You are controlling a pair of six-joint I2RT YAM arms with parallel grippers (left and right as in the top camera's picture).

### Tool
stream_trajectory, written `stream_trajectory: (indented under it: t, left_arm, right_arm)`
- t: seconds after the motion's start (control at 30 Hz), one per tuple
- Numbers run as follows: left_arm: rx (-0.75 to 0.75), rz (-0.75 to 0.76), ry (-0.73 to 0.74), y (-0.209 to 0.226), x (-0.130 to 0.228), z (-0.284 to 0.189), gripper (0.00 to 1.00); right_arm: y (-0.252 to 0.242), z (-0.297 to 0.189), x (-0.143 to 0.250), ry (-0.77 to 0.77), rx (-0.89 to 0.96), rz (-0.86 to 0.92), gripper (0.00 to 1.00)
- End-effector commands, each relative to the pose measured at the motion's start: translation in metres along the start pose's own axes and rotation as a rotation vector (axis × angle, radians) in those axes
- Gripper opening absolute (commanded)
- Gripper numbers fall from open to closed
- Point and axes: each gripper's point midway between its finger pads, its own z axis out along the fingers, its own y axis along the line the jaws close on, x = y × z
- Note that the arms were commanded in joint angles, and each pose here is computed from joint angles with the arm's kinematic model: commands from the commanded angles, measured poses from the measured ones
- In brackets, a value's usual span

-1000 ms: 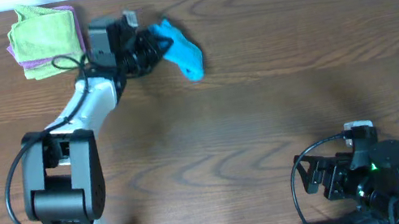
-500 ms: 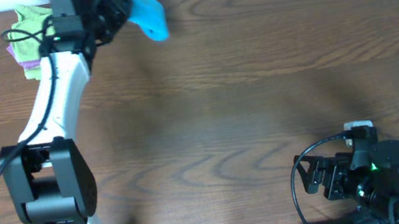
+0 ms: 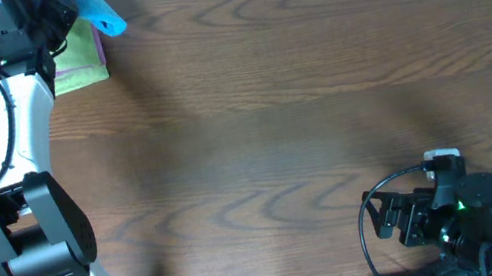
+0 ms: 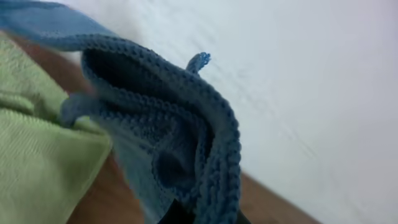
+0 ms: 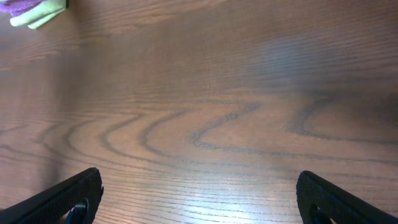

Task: Fold the cloth
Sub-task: 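Lift and carry the blue cloth to the green cloth stack at top left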

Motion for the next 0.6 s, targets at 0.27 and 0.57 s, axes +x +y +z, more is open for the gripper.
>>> stream_trajectory:
  t: [0.27,0.57]
  left_arm:
    - [-0.026,0.056,-0.046,0.018,-0.008,0.023,0.06]
    - [-0.032,0.044,-0.060,0.041,-0.022,0.038,0.06]
  right_arm:
    - [-0.001,0.001,0.000,-0.001,0.001,0.016,0.99]
    - [-0.001,0.001,0.000,-0.001,0.001,0.016,0.99]
